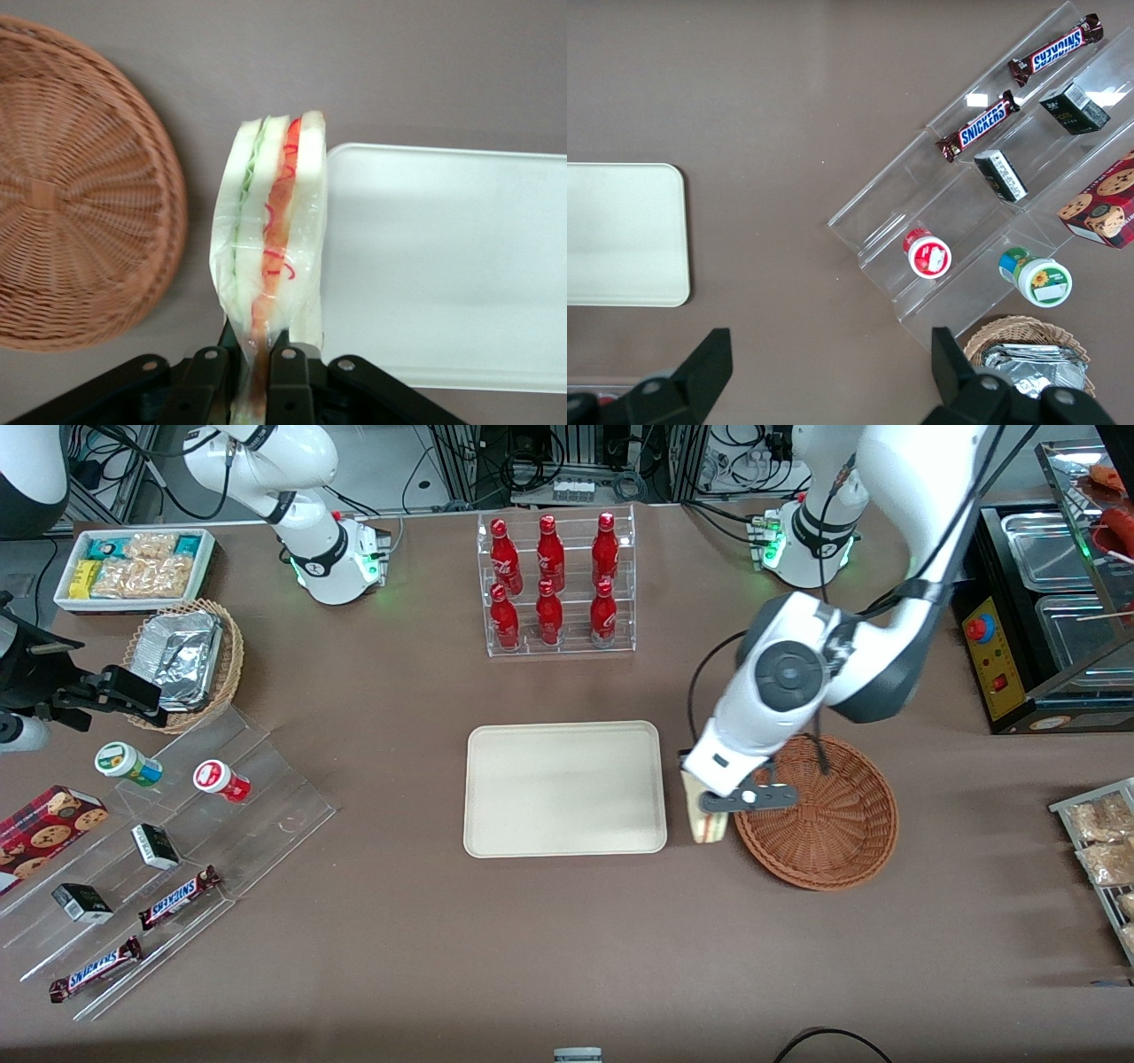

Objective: Place sandwich from basket to tray
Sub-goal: 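Lift the sandwich and carry it over the cream tray, then lower the sandwich onto the tray and open the left gripper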

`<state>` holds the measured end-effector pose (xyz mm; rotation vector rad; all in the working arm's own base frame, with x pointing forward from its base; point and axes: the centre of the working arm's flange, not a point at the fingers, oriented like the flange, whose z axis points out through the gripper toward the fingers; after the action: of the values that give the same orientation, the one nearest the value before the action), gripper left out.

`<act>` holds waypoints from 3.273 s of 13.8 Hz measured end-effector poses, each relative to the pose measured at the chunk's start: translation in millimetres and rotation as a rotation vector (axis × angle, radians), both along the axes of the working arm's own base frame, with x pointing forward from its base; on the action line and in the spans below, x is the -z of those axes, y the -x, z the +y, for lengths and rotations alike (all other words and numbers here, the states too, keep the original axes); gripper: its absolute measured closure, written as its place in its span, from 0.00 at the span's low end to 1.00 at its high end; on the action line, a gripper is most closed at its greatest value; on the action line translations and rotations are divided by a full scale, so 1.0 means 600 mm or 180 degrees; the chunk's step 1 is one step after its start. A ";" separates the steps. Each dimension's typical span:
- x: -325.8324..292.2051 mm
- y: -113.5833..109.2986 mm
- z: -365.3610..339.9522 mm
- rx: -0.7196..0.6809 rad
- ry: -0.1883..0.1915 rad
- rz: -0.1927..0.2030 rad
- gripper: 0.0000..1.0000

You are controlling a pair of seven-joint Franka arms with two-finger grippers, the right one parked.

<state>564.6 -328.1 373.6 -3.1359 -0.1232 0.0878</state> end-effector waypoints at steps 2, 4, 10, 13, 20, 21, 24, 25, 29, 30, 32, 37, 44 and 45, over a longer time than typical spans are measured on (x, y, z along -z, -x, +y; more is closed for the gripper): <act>0.021 0.013 -0.060 -0.0112 -0.0087 -0.0045 0.85; 0.050 0.020 -0.106 -0.0180 -0.0151 -0.0066 0.85; 0.112 0.030 -0.179 -0.0011 -0.0158 -0.0005 0.85; 0.147 0.039 -0.209 0.0130 -0.0177 0.0034 0.85; 0.192 0.050 -0.234 0.0347 -0.0181 0.0130 0.85; 0.196 0.051 -0.234 0.0355 -0.0186 0.0139 0.85; 0.213 0.050 -0.232 0.0403 -0.0251 0.0124 0.85; 0.218 0.050 -0.232 0.0408 -0.0248 0.0120 0.85; 0.222 0.048 -0.236 0.0409 -0.0206 0.0088 0.85; 0.223 0.050 -0.238 0.0419 -0.0201 0.0082 0.83; 0.223 0.056 -0.247 0.0450 -0.0195 0.0062 0.62; 0.227 0.058 -0.253 0.0448 -0.0218 0.0013 0.11; 0.220 0.050 -0.251 0.0421 -0.0206 -0.0026 0.00; 0.216 0.045 -0.249 0.0404 -0.0197 -0.0041 0.00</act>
<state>537.6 -477.7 244.1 -3.0731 0.0718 0.0622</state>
